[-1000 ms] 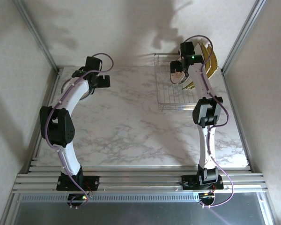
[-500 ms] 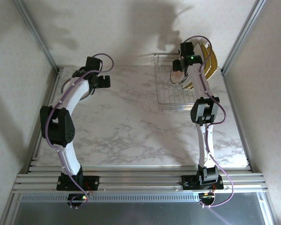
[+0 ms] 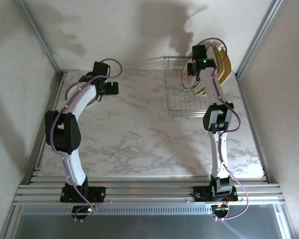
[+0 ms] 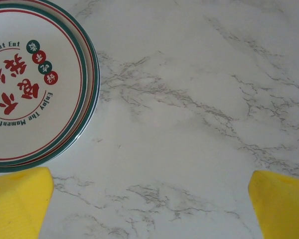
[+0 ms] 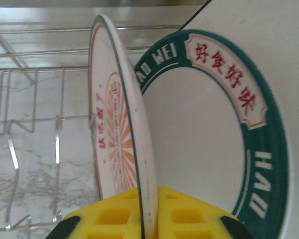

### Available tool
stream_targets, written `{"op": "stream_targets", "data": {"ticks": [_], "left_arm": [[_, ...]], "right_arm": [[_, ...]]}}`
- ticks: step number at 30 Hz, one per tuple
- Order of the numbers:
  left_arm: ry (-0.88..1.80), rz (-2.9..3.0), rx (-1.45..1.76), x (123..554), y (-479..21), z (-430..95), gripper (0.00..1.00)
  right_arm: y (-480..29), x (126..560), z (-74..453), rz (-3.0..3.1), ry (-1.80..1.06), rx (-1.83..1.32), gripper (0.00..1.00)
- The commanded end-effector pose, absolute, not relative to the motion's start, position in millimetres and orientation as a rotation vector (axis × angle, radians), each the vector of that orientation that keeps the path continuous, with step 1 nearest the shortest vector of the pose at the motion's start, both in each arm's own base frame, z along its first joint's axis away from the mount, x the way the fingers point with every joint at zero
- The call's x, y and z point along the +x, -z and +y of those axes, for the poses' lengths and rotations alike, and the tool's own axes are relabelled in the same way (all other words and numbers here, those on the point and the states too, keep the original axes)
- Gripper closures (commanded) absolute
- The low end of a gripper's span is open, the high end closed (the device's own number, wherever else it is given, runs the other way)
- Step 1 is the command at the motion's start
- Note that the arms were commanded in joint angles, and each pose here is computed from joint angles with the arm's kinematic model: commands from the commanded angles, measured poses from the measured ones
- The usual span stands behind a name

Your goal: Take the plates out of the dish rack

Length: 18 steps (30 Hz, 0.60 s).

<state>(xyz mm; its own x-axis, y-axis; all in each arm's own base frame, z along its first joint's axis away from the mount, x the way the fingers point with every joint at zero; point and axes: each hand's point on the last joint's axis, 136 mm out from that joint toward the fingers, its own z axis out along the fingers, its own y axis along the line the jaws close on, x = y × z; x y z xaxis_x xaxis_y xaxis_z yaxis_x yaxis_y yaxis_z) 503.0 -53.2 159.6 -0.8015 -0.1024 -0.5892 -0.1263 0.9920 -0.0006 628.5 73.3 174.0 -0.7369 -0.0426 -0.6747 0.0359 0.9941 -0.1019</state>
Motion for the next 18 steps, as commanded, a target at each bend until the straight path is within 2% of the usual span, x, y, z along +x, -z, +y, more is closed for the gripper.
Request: {"op": "stream_targets", "data": {"ticks": [1,7,18], "left_arm": [[-0.052,2.518,-0.129,500,-159,-56,0.0],[-0.02,2.507,-0.125,497,-161,-59,0.0],[-0.036,2.538,-0.131,491,-147,-56,0.0]], "right_arm": [[-198,613,75,2.391,0.143,0.008,0.93],[-228,605,75,2.345,0.137,0.019,1.0],[-300,562,63,2.275,0.198,-0.017,1.0]]}}
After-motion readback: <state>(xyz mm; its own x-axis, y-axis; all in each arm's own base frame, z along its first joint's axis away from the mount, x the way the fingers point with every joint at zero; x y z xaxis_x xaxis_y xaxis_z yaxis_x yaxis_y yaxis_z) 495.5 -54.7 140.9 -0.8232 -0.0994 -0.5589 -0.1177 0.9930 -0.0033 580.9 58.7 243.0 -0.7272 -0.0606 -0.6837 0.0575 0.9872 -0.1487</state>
